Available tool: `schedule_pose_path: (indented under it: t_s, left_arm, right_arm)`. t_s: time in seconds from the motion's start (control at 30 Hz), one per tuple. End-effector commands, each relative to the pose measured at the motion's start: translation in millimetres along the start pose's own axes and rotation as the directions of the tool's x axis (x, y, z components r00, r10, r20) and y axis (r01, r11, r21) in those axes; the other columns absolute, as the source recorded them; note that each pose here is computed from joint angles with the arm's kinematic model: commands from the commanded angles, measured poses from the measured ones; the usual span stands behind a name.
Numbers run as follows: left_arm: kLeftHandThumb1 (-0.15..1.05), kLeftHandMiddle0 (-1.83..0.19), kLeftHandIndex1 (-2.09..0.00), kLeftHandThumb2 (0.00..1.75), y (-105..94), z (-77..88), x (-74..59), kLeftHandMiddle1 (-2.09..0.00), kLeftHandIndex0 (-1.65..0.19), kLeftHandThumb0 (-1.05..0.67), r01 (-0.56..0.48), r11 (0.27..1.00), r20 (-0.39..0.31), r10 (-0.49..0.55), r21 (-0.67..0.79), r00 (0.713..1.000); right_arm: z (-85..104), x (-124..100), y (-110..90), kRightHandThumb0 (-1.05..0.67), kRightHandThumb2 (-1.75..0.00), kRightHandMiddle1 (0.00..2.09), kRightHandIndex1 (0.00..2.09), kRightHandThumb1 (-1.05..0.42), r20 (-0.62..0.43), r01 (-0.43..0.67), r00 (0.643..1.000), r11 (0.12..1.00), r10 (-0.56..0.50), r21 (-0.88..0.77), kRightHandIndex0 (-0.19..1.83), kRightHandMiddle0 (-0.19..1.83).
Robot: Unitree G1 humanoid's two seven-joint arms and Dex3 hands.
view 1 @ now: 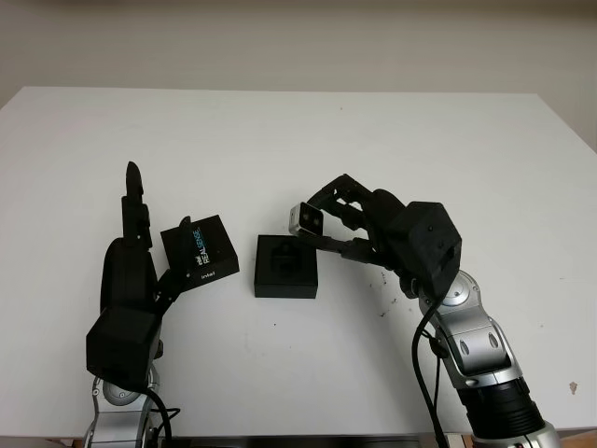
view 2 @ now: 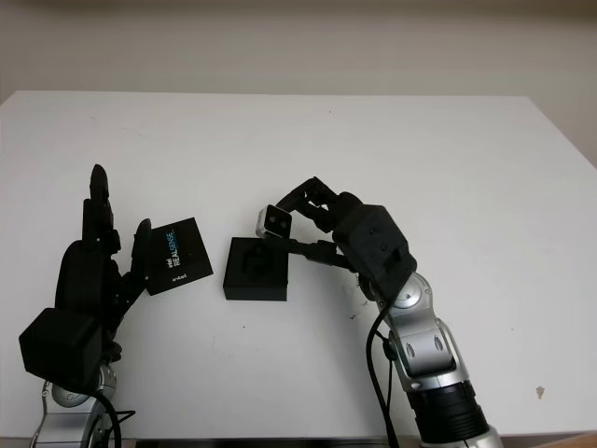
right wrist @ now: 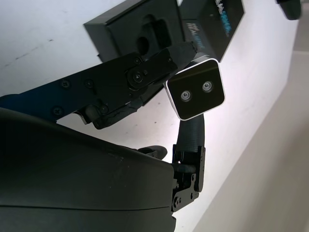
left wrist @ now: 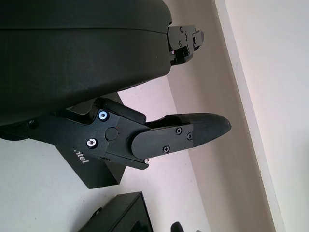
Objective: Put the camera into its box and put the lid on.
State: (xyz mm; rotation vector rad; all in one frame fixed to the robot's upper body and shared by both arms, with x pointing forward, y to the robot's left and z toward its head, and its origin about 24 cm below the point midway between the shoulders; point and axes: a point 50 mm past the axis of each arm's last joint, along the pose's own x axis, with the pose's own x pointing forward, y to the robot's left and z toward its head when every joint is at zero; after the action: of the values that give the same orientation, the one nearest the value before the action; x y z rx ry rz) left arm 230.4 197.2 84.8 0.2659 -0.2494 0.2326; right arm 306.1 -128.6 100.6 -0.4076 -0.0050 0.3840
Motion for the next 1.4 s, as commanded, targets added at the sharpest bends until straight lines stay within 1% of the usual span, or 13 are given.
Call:
schedule_pose_path:
  t_s: [0.0, 0.13, 0.37, 0.53, 0.67, 0.87, 1.1, 1.17, 1.37]
  left_arm:
    - [1.05, 0.13, -0.05, 0.58, -3.1, 1.6, 1.5, -0.05, 0.14, -0.63, -0.003, 1.0, 0.017, 0.003, -0.009, 1.0]
    - [1.05, 0.13, -0.05, 0.58, -3.3, 1.7, 0.9, -0.06, 0.14, -0.63, -0.011, 1.0, 0.011, 0.011, -0.017, 1.0]
    - [1.05, 0.13, -0.05, 0.56, -3.1, 2.8, 0.8, -0.05, 0.14, -0.65, -0.013, 1.0, 0.003, 0.013, -0.013, 1.0]
    - [1.05, 0.13, -0.05, 0.56, -3.2, 2.7, 1.2, -0.05, 0.14, -0.65, -0.015, 1.0, 0.002, 0.015, -0.011, 1.0]
    - [1.05, 0.12, -0.06, 0.56, -3.3, 2.9, 1.6, -0.06, 0.13, -0.64, -0.021, 1.0, 0.003, 0.021, -0.013, 1.0]
    - [1.05, 0.13, -0.05, 0.57, -2.8, 2.8, 1.0, -0.05, 0.14, -0.65, -0.02, 1.0, -0.002, 0.02, -0.01, 1.0]
    - [1.05, 0.13, -0.05, 0.56, -4.5, 4.2, 1.4, -0.05, 0.15, -0.65, -0.015, 1.0, -0.003, 0.014, -0.022, 1.0]
    - [1.05, 0.13, -0.05, 0.56, -5.1, 4.6, 1.9, -0.05, 0.15, -0.64, -0.012, 1.0, 0.003, 0.012, -0.021, 1.0]
    - [1.05, 0.14, -0.05, 0.57, -6.3, 4.2, 2.3, -0.05, 0.15, -0.62, -0.01, 1.0, 0.001, 0.01, -0.025, 1.0]
  right_arm:
    - [6.2, 4, -2, -0.39, -0.05, 2.09, 0.1, -1.02, 0.03, -0.006, 1.0, 1.0, 0.007, -0.031, 0.3, 0.2]
    - [6.3, 7, -1, -0.38, -0.05, 2.09, 0.09, -1.02, 0.038, -0.018, 0.999, 0.999, 0.019, -0.037, 0.3, 0.21]
    - [8.6, 13, 2, -0.4, -0.05, 2.09, 0.09, -1.01, 0.074, -0.045, 0.996, 0.997, 0.049, -0.055, 0.3, 0.22]
    - [10.1, 15, 5, -0.42, -0.05, 2.05, 0.08, -1.01, 0.083, -0.063, 0.994, 0.995, 0.069, -0.075, 0.31, 0.23]
    - [12.5, 15, 11, -0.4, -0.05, 2.01, 0.08, -1.0, 0.08, -0.083, 0.993, 0.996, 0.087, -0.044, 0.31, 0.25]
    - [13.6, 11, 19, -0.38, -0.05, 2.02, 0.08, -1.01, 0.063, -0.091, 0.994, 0.996, 0.091, -0.005, 0.32, 0.23]
    - [9.7, 0, 28, -0.4, -0.06, 2.09, 0.08, -1.02, 0.026, -0.061, 0.998, 0.998, 0.06, 0.032, 0.34, 0.29]
    - [9.3, -2, 29, -0.4, -0.06, 2.09, 0.08, -1.03, 0.024, -0.054, 0.998, 0.998, 0.053, 0.028, 0.34, 0.25]
    - [6.2, -8, 31, -0.39, -0.06, 2.09, 0.08, -1.04, 0.012, -0.028, 1.0, 0.999, 0.027, 0.032, 0.34, 0.23]
